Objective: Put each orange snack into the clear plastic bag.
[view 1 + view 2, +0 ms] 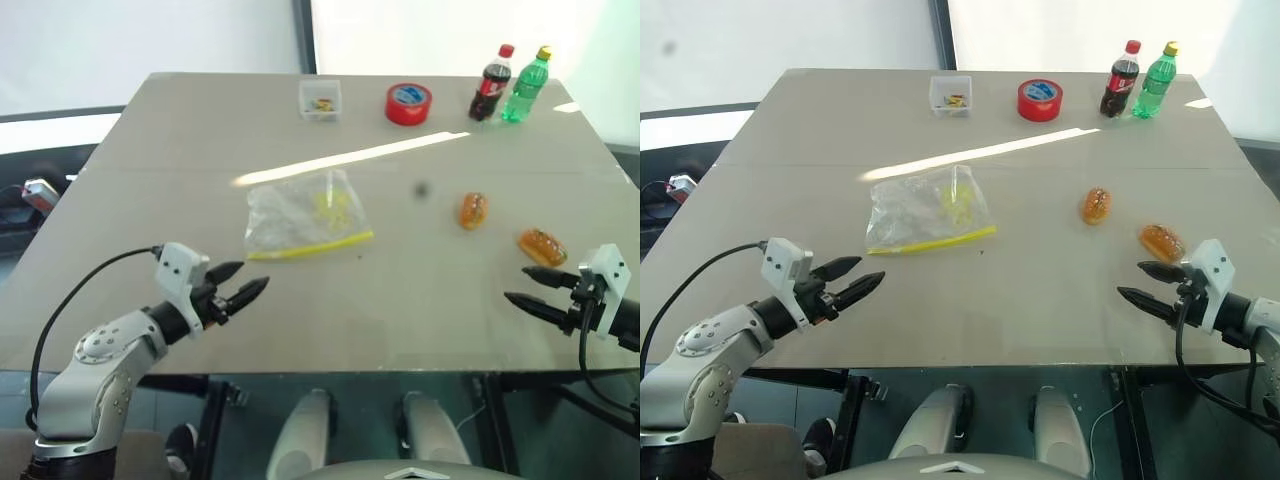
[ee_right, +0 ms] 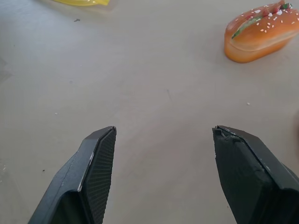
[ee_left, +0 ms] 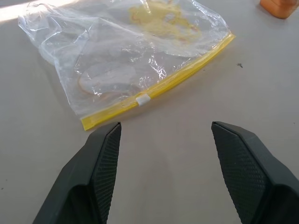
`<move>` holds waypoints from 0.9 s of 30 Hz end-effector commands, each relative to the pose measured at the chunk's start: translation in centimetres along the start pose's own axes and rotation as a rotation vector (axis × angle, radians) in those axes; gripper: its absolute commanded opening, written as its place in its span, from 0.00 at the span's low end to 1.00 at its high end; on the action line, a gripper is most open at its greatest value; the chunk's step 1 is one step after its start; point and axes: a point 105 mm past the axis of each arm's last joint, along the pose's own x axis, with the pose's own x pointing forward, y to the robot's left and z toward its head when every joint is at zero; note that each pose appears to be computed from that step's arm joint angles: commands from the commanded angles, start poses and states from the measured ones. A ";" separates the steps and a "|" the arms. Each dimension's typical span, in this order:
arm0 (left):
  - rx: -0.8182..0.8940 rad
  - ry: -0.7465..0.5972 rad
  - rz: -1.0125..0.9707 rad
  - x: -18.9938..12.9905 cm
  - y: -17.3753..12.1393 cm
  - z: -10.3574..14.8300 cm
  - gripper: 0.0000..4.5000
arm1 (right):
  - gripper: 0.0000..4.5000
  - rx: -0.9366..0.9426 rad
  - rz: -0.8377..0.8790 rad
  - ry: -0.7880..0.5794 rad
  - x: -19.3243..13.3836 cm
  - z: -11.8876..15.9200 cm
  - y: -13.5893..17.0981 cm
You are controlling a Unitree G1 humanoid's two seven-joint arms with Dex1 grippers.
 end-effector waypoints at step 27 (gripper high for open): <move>-0.401 0.043 -0.018 5.9 7.7 2.0 0.72 | 0.74 -0.290 0.118 -0.178 4.7 10.1 4.6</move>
